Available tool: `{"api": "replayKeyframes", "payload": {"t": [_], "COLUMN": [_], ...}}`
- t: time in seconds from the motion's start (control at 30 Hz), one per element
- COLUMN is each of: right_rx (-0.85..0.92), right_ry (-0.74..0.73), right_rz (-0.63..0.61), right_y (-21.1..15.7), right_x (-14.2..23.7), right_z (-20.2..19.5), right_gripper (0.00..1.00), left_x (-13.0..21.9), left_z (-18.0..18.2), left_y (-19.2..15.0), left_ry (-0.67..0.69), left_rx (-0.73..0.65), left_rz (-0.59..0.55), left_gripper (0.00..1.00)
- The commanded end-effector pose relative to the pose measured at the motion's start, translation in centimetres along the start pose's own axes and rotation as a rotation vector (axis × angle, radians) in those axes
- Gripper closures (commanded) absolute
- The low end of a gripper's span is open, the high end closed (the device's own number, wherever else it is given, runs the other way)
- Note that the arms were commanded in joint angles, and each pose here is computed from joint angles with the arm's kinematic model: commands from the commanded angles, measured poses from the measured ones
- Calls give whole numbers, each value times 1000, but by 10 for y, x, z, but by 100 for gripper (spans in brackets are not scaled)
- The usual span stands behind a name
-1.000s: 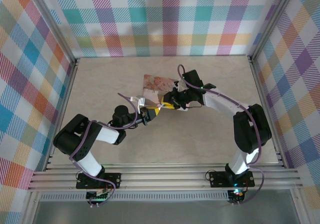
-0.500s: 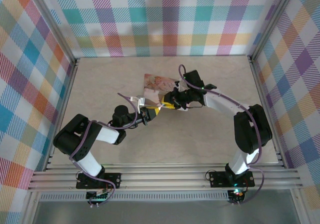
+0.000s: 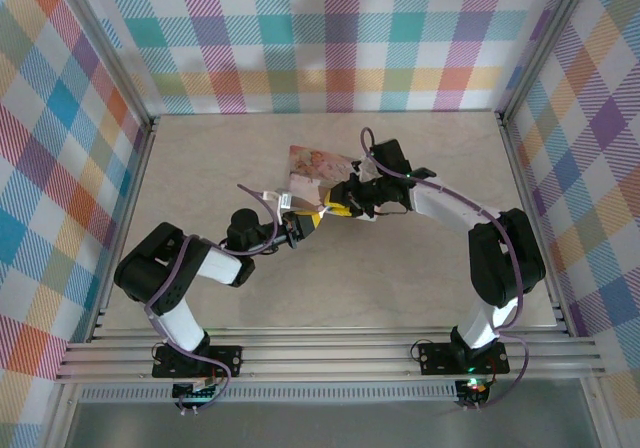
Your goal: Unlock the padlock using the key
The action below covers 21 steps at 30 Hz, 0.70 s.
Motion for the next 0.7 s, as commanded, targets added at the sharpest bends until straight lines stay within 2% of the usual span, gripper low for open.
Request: {"api": "replayKeyframes", "payload": {"t": [0.0, 0.67], "right_rx": [15, 34], "right_ry": [78, 93], "right_rz": [52, 114], "right_y": [-5, -13], "right_x": [5, -7], "right_z": [16, 8], "right_gripper": [100, 100], "left_x": [-5, -20], "left_z": [-12, -12], "left_y": [11, 23], "left_ry": [-84, -129], "left_rx": [-47, -9], "left_rz": [-35, -39], "left_gripper": [100, 100]}}
Point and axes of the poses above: each hand's point on the last joint's axis, 136 mm out from that joint toward the fingers, its own x axis back along the fingers, its own z axis along the line the jaws close on, y = z × x, the point moved 10 cm from there along x, back along the fingers, and after that the axes turned 2 degrees about x, right-handed, at the moved point
